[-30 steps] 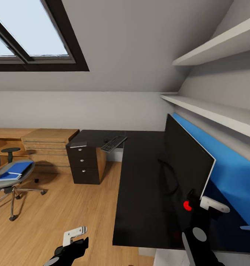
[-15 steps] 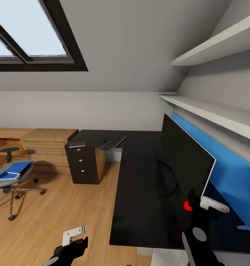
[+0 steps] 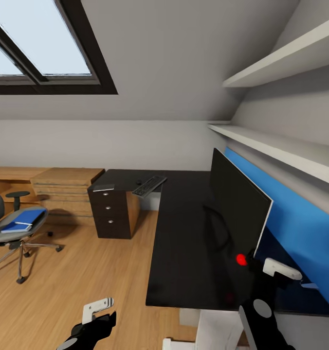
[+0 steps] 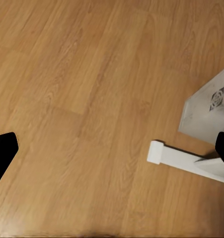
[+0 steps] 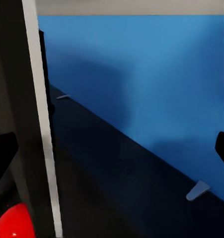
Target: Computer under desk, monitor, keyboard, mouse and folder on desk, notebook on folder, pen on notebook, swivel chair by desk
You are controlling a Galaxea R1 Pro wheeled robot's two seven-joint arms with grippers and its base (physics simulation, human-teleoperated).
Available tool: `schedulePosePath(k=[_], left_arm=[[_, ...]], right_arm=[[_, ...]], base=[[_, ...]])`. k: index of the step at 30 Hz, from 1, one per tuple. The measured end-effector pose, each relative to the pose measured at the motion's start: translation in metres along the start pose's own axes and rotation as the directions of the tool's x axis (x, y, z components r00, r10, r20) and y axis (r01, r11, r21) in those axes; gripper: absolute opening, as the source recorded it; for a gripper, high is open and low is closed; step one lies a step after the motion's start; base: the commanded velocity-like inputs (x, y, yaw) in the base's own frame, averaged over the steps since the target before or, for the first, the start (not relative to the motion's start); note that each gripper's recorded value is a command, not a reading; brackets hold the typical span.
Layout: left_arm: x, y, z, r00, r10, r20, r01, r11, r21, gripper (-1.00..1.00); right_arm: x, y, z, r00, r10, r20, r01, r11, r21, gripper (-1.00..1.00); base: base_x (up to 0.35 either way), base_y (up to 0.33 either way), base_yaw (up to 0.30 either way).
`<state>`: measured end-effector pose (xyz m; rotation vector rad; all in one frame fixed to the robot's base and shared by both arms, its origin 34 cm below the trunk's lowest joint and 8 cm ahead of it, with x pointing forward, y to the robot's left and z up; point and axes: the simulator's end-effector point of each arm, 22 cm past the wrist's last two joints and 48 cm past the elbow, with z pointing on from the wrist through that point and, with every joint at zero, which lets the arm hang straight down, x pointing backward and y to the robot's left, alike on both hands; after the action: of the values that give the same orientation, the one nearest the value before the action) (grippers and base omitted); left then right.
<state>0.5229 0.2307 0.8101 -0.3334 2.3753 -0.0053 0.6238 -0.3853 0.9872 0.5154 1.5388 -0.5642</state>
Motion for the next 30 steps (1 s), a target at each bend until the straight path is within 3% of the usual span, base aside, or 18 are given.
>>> schedulePosePath(k=[9, 22, 30], left_arm=[[0.0, 0.001, 0.0, 1.0, -0.002, 0.0, 0.002, 1.0, -0.003, 1.0], [0.002, 0.005, 0.001, 1.0, 0.0, -0.005, 0.0, 1.0, -0.013, 1.0], [0.067, 0.016, 0.02, 0.988, 0.028, -0.15, -0.034, 0.999, -0.038, 1.0]], right_arm=[[0.0, 0.001, 0.0, 1.0, 0.0, -0.001, 0.0, 1.0, -0.003, 1.0], [-0.004, 0.024, -0.009, 1.0, -0.006, 0.011, 0.006, 0.998, -0.058, 1.0], [0.042, 0.009, -0.037, 0.996, -0.053, -0.066, 0.049, 0.996, -0.07, 1.0]], base=[[-0.336, 0.0, 0.0], [-0.336, 0.0, 0.0], [-0.27, 0.0, 0.0]])
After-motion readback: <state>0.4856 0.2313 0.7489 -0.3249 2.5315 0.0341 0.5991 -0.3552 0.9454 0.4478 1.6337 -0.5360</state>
